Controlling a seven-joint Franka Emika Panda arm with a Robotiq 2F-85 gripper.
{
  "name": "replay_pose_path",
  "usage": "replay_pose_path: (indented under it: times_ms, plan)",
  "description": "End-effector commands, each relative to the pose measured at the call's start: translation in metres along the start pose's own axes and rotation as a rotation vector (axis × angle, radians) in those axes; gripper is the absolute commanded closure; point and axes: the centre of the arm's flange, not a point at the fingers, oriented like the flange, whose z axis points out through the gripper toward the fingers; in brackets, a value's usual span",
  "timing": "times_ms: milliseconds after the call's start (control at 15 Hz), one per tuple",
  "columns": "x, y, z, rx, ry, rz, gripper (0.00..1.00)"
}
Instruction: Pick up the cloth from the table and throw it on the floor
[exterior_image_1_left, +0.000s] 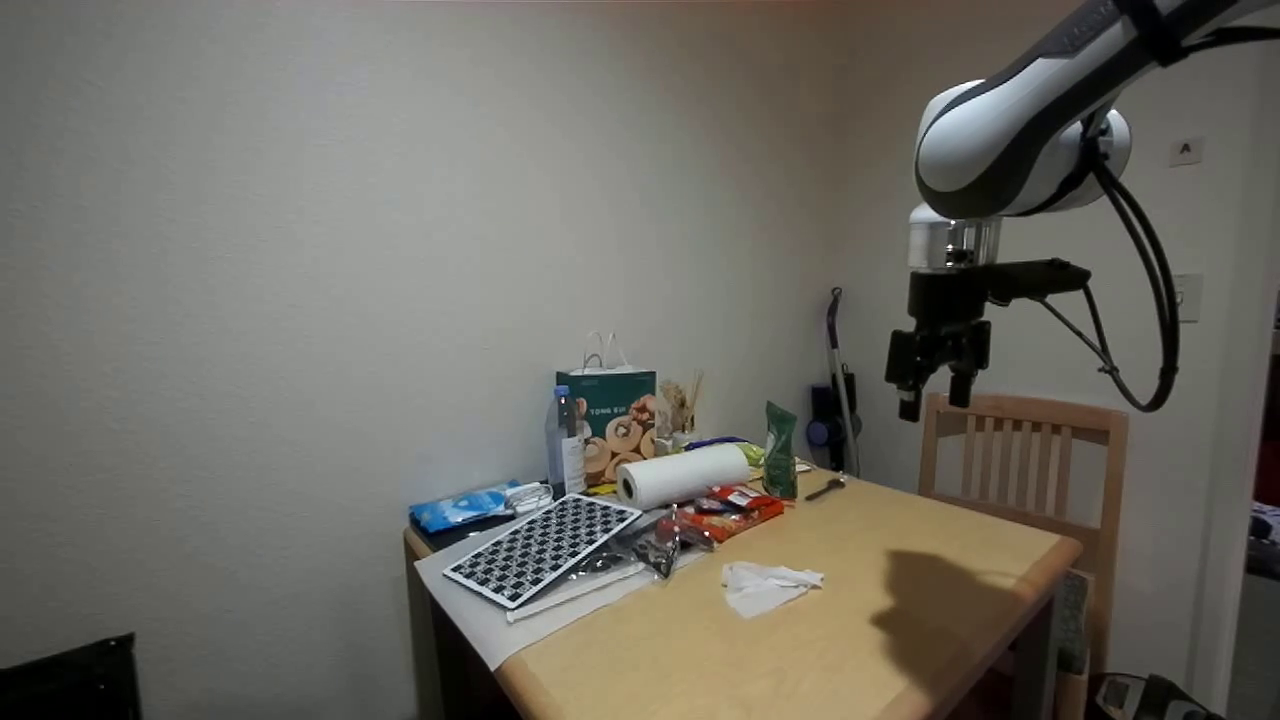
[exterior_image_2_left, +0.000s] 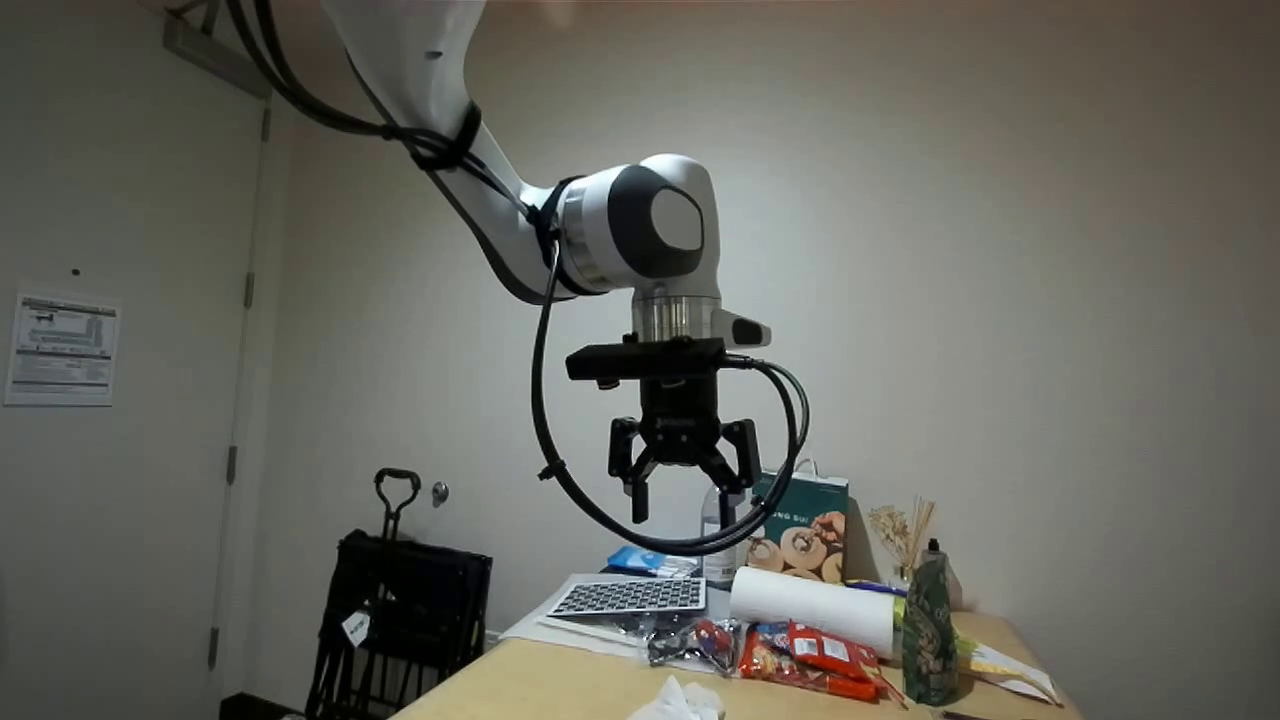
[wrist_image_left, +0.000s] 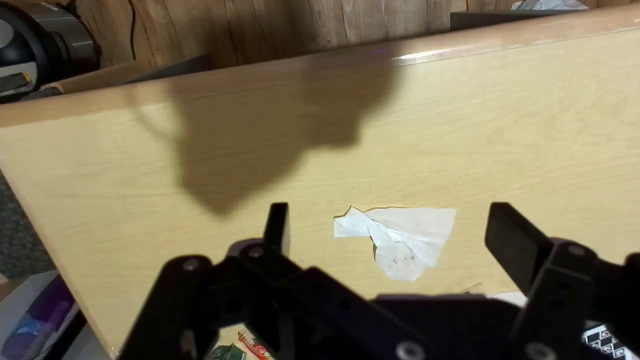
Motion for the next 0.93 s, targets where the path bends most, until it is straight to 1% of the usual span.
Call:
replay_pose_path:
  times_ms: [0,267,400,467,533,667,867]
  plan:
    - [0.038,-0.011,0.01,0.041,0.008,-0.054,0.0]
    - [0.092,-0.036,0.025,0.011,-0.052,-0.136,0.0]
    - [0.111,-0.049,0.035,-0.001,-0.075,-0.166,0.0]
    - [0.114,-0.051,0.037,-0.007,-0.083,-0.17,0.0]
    - [0.09,-0.052,0.036,-0.004,-0.053,-0.128,0.0]
    - [0.104,-0.057,0.045,-0.007,-0.072,-0.137,0.0]
    - [0.108,-0.056,0.045,-0.009,-0.075,-0.14,0.0]
